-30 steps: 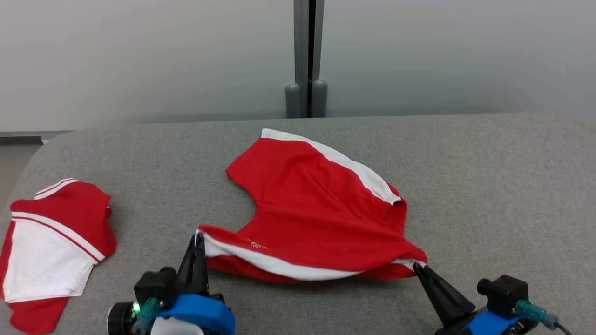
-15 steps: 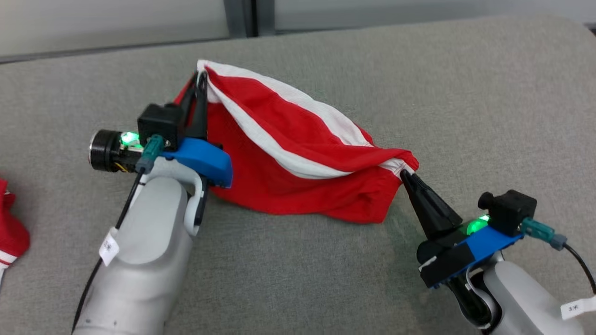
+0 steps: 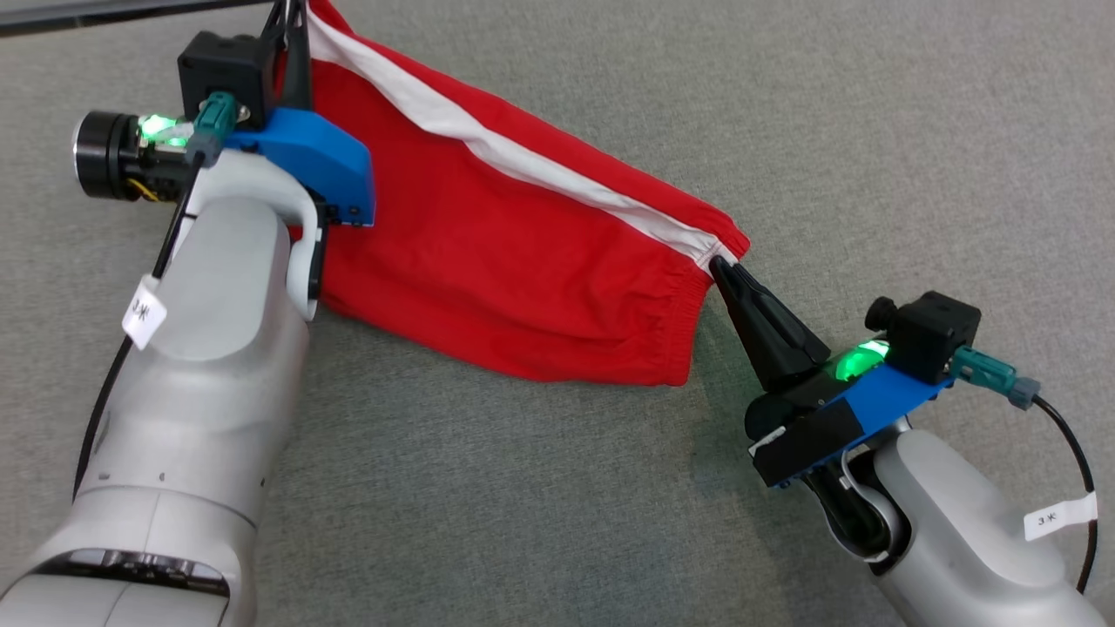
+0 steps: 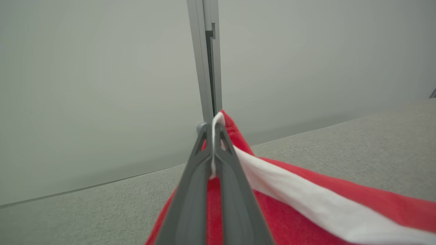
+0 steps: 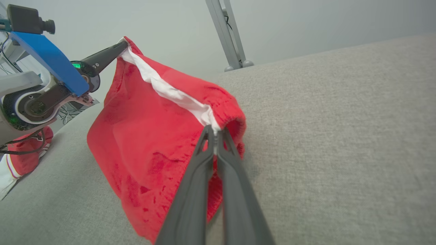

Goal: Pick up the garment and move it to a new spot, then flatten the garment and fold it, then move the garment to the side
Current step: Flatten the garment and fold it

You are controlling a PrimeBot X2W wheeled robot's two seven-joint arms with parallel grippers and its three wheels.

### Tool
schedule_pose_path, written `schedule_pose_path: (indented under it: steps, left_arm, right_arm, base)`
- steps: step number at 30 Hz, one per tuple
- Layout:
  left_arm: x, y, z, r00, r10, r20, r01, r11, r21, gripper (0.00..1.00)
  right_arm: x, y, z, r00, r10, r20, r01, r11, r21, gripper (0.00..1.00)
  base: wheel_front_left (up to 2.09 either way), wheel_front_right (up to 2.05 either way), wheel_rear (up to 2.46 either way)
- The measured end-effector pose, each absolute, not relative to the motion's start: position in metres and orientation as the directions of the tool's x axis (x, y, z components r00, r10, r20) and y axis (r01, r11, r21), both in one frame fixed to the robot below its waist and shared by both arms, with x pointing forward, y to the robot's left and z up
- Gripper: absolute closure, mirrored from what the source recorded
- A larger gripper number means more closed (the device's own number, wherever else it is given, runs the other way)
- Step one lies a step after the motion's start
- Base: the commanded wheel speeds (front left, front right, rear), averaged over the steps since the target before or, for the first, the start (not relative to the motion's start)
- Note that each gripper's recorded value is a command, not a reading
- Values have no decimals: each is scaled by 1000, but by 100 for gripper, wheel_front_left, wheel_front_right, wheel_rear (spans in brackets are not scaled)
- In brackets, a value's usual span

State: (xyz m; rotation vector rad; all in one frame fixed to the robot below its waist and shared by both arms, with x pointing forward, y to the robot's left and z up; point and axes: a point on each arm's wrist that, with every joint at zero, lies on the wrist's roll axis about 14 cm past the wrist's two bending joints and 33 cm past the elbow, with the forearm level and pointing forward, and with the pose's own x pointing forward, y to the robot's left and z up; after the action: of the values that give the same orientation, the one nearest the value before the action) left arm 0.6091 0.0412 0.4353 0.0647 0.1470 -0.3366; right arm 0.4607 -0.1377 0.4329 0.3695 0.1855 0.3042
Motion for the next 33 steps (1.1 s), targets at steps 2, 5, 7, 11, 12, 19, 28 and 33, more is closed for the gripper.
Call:
schedule_pose_path:
  steps: [2,5,7,11,12,19,28,33]
  left_arm:
    - [613,36,426,927,-331,-179,343,938,43,100]
    - [617,33,411,920,-326,-220,345,937,56,100]
    - [619,33,403,915,-319,-247,343,937,62,100]
    - [620,32,395,912,-306,-273,337,939,73,79]
    - [620,33,393,912,-302,-277,335,939,75,16]
    - [612,47,396,924,-251,-290,284,956,79,0]
    - [563,63,375,897,-231,-377,252,968,8,0]
    - [541,67,356,866,-215,-452,230,973,-23,0]
  right_arm:
    - [464,-137,430,937,326,-127,-256,887,385,100]
    - [467,-139,428,938,320,-131,-248,887,389,100]
    - [469,-142,427,940,313,-133,-241,890,387,100]
    - [473,-142,425,942,305,-138,-232,892,387,100]
    - [474,-143,424,943,302,-140,-230,894,385,52]
    - [483,-155,437,959,263,-102,-213,914,344,0]
    - [470,-187,450,982,172,-77,-149,957,248,0]
    - [460,-197,450,986,146,-83,-125,968,217,0]
  base:
    - [0,0,0]
    - [0,0,0]
    - [0,0,0]
    - [0,0,0]
    - [0,0,0]
    - [0,0,0]
    - [0,0,0]
    - [0,0,0]
